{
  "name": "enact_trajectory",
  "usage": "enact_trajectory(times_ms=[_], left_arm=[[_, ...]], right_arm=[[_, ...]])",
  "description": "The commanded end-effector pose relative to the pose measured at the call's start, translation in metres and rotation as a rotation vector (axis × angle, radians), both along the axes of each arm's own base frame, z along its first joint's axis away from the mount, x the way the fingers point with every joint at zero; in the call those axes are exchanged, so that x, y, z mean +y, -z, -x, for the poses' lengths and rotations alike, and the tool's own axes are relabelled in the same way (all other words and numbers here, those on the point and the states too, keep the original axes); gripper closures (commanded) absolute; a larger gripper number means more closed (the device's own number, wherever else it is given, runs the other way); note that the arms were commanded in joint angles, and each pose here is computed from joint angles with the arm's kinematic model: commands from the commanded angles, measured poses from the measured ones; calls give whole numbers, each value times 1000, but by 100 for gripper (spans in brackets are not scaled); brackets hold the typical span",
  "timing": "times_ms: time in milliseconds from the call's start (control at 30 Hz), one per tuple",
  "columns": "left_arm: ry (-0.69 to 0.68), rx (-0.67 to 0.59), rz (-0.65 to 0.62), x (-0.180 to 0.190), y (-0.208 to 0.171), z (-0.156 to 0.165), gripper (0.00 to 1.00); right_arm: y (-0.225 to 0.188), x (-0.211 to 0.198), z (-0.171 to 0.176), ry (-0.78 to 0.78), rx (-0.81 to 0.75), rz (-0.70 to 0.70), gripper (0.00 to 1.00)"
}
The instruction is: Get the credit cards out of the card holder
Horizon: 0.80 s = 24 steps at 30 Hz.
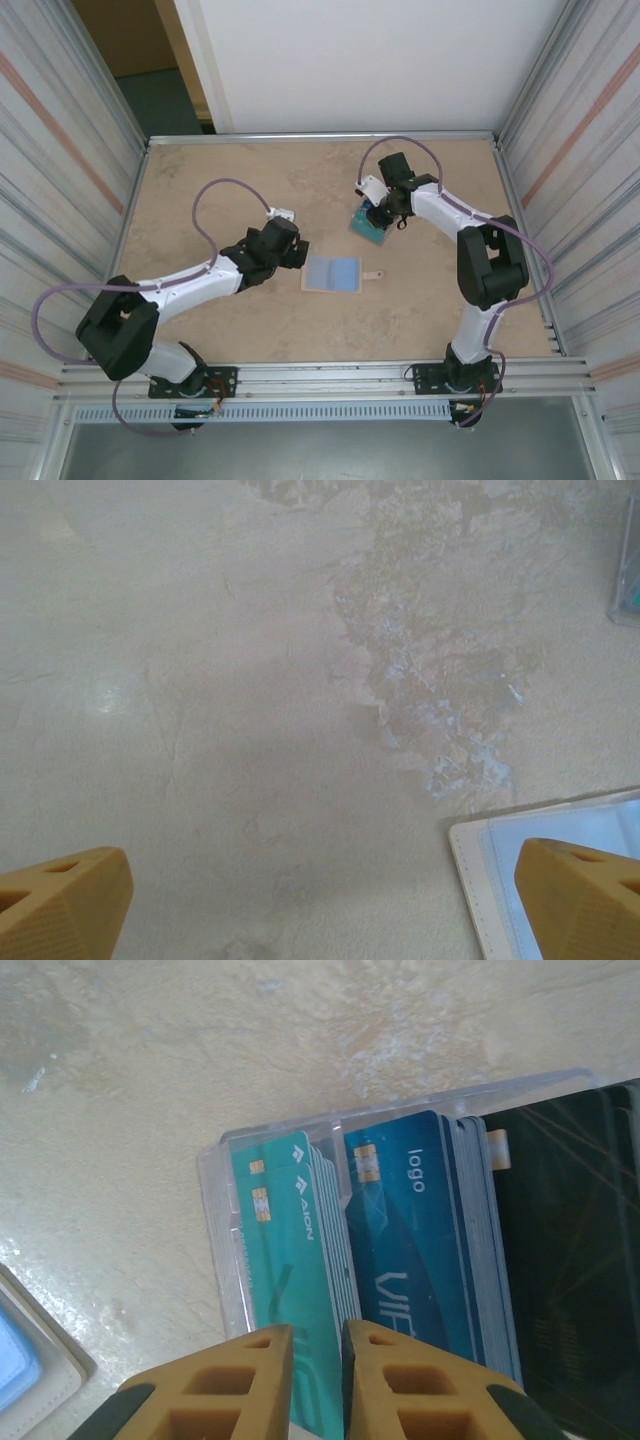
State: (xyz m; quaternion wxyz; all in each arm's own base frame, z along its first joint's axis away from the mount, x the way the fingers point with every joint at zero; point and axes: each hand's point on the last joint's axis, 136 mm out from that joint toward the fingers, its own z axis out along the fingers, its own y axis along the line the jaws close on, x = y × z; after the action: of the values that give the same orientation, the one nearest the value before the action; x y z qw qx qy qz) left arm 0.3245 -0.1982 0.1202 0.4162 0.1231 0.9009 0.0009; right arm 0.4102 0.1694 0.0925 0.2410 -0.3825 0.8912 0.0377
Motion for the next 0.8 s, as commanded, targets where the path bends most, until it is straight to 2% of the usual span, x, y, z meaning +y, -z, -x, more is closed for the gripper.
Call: enact_trajectory(times_ms=[0, 400, 633, 667, 733, 767], left_arm=[[-54, -41, -9, 18, -12, 1, 1], [-202, -137, -4, 81, -35, 1, 1], [-293, -202, -37, 117, -45, 3, 1], [-303, -212, -35, 121, -47, 3, 1], [-313, -226, -38, 127, -48, 3, 1], [-318, -237, -37, 130, -50, 2, 1]], right_arm=[[-37, -6, -3, 79, -112, -29, 77], [-96, -59, 27, 400, -346, -110, 56], [-122, -107, 58, 640, -451, -211, 36], [-124, -113, 63, 673, -462, -224, 32], [-128, -128, 72, 747, -488, -251, 1], [-128, -134, 77, 782, -497, -261, 1]])
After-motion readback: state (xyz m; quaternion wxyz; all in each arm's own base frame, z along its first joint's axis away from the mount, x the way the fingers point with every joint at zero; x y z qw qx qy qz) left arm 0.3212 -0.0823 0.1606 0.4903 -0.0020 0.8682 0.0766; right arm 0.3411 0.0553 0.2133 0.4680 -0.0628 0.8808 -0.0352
